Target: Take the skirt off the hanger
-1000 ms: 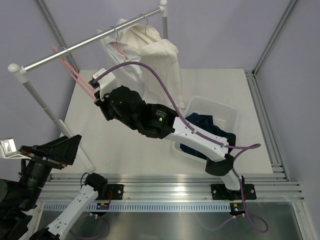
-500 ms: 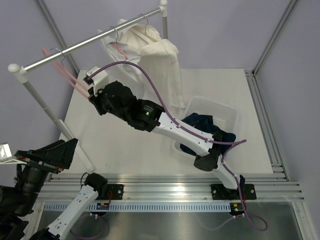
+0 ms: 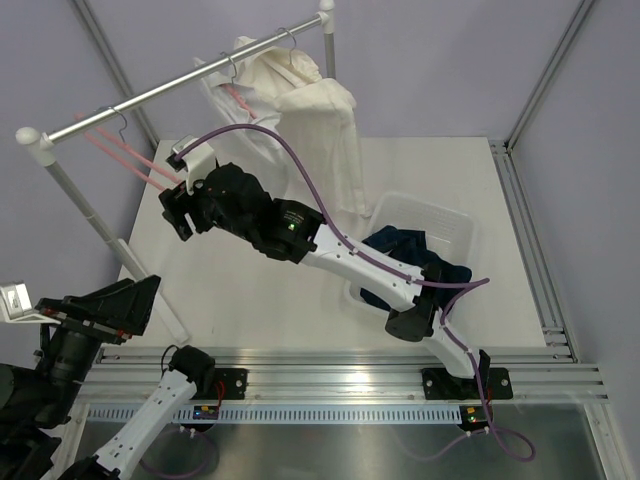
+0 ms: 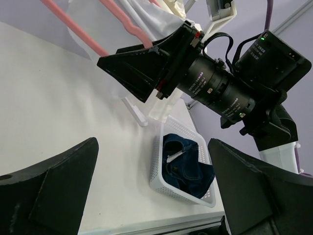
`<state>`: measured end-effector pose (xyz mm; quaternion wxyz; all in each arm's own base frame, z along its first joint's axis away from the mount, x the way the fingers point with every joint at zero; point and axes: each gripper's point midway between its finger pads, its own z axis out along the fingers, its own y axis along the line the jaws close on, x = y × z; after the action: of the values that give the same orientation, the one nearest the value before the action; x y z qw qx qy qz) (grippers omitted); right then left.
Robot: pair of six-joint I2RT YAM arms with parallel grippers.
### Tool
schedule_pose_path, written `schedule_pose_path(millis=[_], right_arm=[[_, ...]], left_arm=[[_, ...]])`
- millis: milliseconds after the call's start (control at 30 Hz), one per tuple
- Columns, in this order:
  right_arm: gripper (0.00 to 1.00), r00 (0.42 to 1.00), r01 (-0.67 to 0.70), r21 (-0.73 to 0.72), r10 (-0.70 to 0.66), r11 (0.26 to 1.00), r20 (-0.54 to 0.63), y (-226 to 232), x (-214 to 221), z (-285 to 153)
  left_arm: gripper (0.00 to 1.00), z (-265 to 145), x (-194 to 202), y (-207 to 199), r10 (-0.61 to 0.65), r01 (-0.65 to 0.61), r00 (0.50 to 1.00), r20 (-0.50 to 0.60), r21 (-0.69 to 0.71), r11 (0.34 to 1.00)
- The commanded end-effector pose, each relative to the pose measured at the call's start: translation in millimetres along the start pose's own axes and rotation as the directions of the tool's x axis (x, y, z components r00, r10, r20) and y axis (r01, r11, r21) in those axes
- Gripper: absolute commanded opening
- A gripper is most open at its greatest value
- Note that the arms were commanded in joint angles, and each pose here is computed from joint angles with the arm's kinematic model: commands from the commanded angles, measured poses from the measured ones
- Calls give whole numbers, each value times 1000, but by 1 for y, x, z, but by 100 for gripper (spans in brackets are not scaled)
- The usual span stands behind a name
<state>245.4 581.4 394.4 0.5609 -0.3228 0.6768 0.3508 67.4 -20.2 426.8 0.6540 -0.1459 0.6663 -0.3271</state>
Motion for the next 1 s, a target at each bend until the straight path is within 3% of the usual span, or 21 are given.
schedule_pose_path(millis=[0, 300, 567, 733, 867, 967], right_arm=[[87, 995, -22, 41, 18, 999, 98, -13, -51, -31], [100, 973, 21, 237, -74, 971, 218, -87, -132, -113], [99, 976, 69, 341, -135, 938, 173, -163, -139, -143], [86, 985, 104, 317, -141, 943, 97, -185, -116, -131], [76, 987, 138, 233, -154, 962, 48, -175, -98, -117], [62, 988, 139, 215, -149, 967, 30, -173, -87, -109]], left_arm=[[99, 6, -3, -8, -12, 12, 1000, 3, 26, 1000], [99, 25, 17, -7, 4, -3, 997, -77, 15, 1000], [99, 37, 28, -9, 16, -13, 993, -116, 24, 1000], [99, 42, 31, -14, 25, -19, 992, -121, 54, 998], [99, 45, 32, -14, 36, -29, 991, -128, 53, 998], [99, 46, 34, -12, 41, -35, 990, -133, 48, 998]])
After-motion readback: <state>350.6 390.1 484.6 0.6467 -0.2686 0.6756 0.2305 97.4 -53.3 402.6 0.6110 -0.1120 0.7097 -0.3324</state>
